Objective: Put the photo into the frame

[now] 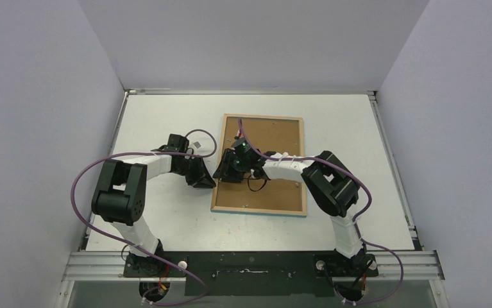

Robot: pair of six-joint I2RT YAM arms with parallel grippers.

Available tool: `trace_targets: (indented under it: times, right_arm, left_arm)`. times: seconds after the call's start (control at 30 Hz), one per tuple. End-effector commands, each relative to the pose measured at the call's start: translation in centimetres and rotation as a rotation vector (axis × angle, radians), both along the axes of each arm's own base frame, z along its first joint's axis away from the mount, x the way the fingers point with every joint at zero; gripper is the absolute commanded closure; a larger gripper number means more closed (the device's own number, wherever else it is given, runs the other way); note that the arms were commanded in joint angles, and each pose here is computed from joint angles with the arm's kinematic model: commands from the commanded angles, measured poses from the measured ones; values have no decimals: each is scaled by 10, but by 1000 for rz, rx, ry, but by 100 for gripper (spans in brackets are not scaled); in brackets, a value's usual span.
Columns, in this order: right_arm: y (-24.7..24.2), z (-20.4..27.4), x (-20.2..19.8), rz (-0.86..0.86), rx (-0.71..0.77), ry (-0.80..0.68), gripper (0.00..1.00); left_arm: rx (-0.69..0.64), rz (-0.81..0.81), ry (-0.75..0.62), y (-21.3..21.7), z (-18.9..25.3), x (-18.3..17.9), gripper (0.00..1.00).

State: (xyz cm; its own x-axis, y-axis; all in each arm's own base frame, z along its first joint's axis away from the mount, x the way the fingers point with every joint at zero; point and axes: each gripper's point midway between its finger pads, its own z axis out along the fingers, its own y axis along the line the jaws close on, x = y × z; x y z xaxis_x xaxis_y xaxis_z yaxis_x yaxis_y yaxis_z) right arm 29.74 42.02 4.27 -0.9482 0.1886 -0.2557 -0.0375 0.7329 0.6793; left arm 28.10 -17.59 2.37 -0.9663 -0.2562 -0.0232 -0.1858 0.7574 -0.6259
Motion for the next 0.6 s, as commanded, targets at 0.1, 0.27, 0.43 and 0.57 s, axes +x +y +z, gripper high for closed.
trace_targets:
  times: [0.1,0.27,0.43,0.57]
  right_arm:
    - [-4,-23,4,-27,-47,-10,59]
    - [-3,-23,7,-38,-30,-32,58]
    - [0,-15,8,-40,3,-47,58]
    - [2,5,11,-40,62,-99,55]
  left_arm:
    - [42,-4,-7,5,-9,4,85]
    - [39,-1,-4,4,-9,4,85]
    - [36,2,-3,4,-8,4,85]
    - [25,4,-20,3,-3,8,85]
